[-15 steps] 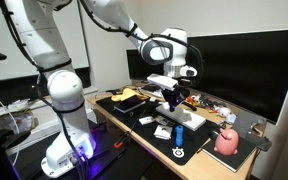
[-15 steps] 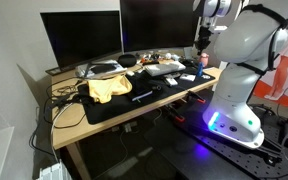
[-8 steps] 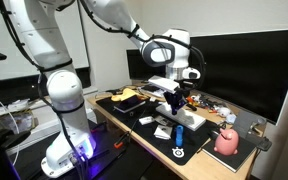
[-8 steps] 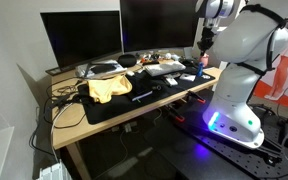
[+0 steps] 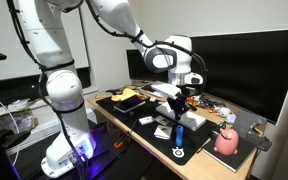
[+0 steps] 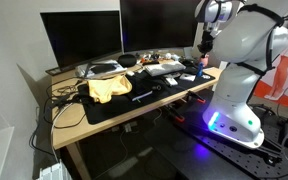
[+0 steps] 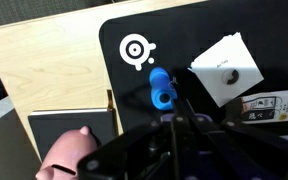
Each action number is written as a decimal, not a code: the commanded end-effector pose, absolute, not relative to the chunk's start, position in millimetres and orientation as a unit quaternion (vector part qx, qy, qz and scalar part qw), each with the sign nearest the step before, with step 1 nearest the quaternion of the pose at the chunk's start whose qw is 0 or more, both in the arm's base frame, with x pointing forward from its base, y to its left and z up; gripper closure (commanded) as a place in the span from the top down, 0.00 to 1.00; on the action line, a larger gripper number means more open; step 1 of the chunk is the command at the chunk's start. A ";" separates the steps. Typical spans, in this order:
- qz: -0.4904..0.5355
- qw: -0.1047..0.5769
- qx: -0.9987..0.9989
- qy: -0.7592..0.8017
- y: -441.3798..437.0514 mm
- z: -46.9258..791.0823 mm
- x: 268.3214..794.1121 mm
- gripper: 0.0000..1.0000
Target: Press the top of the blue object
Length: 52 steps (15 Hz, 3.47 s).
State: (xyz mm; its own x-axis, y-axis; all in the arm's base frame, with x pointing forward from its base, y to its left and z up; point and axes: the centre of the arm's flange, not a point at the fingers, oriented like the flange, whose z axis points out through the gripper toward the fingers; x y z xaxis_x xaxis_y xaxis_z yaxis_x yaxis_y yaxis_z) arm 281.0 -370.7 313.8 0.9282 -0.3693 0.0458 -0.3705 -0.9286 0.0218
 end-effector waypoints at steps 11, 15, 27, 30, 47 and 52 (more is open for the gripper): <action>0.014 0.037 0.977 -0.208 -385.4 283.4 292.7 0.00; 0.011 0.038 0.977 -0.207 -385.9 279.5 295.7 0.00; 0.018 0.042 0.979 -0.197 -383.0 282.9 281.6 0.00; 0.019 0.039 0.980 -0.194 -381.7 286.1 277.3 0.00; 0.019 0.025 0.984 -0.178 -365.8 289.1 279.0 0.00; 0.018 0.025 0.984 -0.175 -364.8 289.0 281.8 0.00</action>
State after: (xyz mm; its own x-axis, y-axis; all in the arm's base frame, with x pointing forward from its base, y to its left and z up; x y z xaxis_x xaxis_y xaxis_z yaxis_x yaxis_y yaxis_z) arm 283.0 -369.4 287.3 0.9375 -0.3452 0.0443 -0.3472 -0.9363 0.0521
